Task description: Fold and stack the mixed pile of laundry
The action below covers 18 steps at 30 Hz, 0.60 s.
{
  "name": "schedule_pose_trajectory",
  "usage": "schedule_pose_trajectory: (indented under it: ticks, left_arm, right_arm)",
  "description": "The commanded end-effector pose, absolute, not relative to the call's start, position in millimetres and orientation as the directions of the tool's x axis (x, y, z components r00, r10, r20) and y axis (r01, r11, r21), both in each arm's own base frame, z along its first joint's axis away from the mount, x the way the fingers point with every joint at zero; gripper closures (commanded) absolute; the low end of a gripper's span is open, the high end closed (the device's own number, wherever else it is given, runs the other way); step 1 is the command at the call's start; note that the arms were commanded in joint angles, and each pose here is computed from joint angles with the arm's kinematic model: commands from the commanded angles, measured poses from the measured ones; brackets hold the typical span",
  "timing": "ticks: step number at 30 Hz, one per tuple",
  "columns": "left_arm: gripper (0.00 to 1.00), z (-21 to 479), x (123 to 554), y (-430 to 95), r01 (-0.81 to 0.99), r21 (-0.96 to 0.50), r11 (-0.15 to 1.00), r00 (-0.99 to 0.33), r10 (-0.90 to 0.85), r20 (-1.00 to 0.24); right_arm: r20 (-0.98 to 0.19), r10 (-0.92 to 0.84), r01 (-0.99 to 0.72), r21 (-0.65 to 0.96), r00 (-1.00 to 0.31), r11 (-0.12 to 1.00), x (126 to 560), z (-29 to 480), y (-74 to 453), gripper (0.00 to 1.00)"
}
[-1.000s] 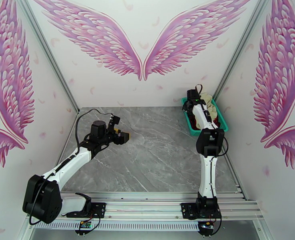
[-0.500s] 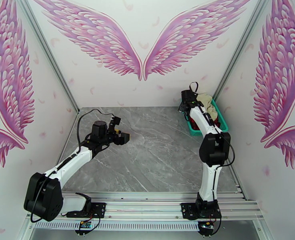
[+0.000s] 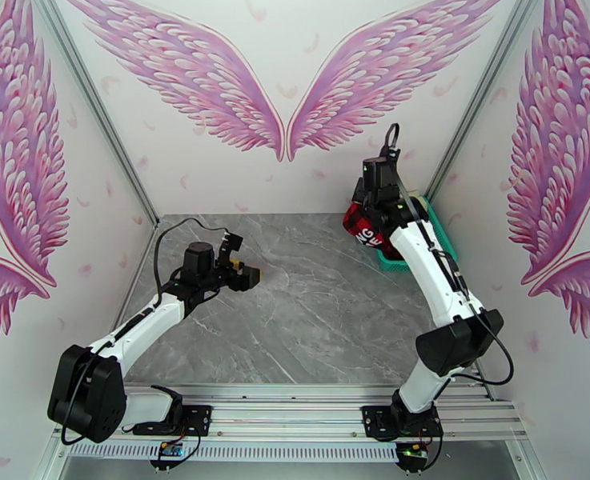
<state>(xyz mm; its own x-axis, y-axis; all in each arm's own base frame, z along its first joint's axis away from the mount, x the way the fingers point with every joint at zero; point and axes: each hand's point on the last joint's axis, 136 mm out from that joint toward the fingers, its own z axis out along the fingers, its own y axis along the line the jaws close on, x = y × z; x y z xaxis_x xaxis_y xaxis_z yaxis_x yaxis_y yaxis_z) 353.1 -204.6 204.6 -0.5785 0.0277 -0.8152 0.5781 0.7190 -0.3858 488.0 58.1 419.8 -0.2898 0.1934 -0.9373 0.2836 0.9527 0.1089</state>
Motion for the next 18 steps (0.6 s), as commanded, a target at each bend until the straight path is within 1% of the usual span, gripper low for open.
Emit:
schedule_pose_trajectory:
  ticks: [1,3,6,9,11,14,16,18]
  left_arm:
    - [0.17,216,343,-206,0.596,-0.395,0.699,-0.557,0.005,-0.831]
    - [0.17,219,339,-204,0.591,-0.399,0.701,-0.551,-0.012,-0.835]
    - [0.17,225,335,-199,0.578,-0.398,0.712,-0.535,-0.038,-0.844]
    - [0.17,233,333,-193,0.565,-0.385,0.729,-0.514,-0.054,-0.856]
    - [0.17,238,331,-189,0.558,-0.376,0.74,-0.502,-0.06,-0.863]
    - [0.17,247,327,-180,0.537,-0.36,0.763,-0.476,-0.078,-0.876]
    - [0.17,253,324,-174,0.526,-0.347,0.776,-0.458,-0.085,-0.885]
    - [0.16,258,321,-168,0.513,-0.334,0.791,-0.442,-0.09,-0.893]
  right_arm:
    - [-0.981,0.167,0.17,0.15,-0.094,0.974,460,519,61,1.0]
    - [-0.984,0.175,0.005,0.175,-0.014,0.985,444,568,82,1.0]
    - [-0.976,0.199,-0.213,0.176,0.092,0.961,408,631,113,1.0]
    - [-0.953,0.253,-0.396,0.171,0.166,0.902,371,670,138,1.0]
    - [-0.938,0.29,-0.507,0.161,0.187,0.847,347,687,153,1.0]
    - [-0.929,0.322,-0.665,0.126,0.18,0.736,312,699,180,1.0]
    - [-0.938,0.315,-0.725,0.115,0.146,0.679,302,694,198,1.0]
    - [-0.957,0.283,-0.772,0.131,0.067,0.623,304,674,222,1.0]
